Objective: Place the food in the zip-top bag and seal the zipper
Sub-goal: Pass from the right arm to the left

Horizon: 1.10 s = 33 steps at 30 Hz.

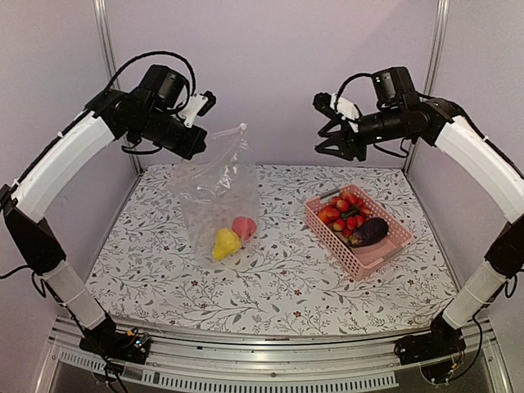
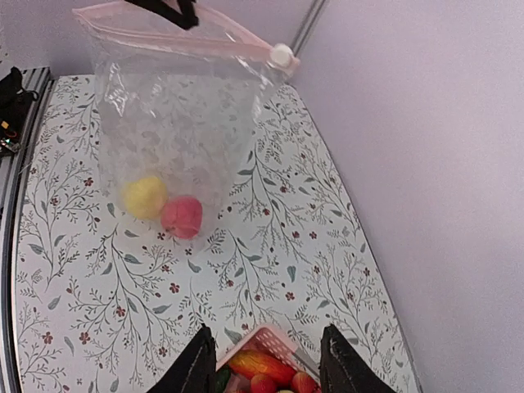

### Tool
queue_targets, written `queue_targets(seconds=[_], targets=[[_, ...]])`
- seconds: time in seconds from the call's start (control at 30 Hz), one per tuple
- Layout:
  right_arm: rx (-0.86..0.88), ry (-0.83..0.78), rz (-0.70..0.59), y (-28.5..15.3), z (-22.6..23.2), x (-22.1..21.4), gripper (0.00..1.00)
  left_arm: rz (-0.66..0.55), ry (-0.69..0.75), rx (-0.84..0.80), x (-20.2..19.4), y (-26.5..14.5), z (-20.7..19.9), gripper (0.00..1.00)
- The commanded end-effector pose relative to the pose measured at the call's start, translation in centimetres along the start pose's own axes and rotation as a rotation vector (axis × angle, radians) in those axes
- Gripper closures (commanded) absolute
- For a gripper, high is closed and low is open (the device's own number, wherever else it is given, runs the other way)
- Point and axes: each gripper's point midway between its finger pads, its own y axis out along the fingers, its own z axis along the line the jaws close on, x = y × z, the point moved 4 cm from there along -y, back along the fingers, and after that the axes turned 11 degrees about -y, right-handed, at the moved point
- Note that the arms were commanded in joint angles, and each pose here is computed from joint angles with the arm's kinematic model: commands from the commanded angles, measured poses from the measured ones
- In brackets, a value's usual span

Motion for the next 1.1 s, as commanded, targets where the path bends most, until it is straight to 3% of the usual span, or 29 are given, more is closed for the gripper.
queue_targets(seconds=[0.0, 0.1, 0.27, 0.57, 0.67, 0.8, 1.07], targets=[[-0.014, 0.291, 0.072, -1.9, -0.6, -7.7, 0.57, -0.061, 0.042, -0.005, 0.8, -2.2, 0.1, 1.00], [-0.074, 0.389, 0.176, -2.5, -0.5, -13.1, 0.57, -0.025, 0.034, -0.137, -0.7, -0.1, -2.5, 1.00], [-0.148, 0.497, 0.331, -3.5, 0.5, -20.1, 0.57, 0.016, -0.011, -0.221, -2.5, 3.1, -4.6, 1.00], [0.033, 0.219, 0.529, -3.2, 8.3, -25.8, 0.56, 0.021, -0.045, -0.231, -3.2, 3.8, -4.9, 1.00], [0.071, 0.152, 0.564, -3.1, 9.1, -26.8, 0.46, 0.022, -0.053, -0.225, -3.5, 3.7, -4.7, 1.00], [0.043, 0.097, 0.569, -2.6, 7.8, -26.9, 0.40, 0.019, -0.068, -0.207, -3.8, 3.6, -4.4, 1.00], [-0.052, 0.138, 0.409, -0.2, 3.8, -24.9, 0.43, -0.013, -0.073, -0.194, -3.4, 2.9, -4.1, 1.00]])
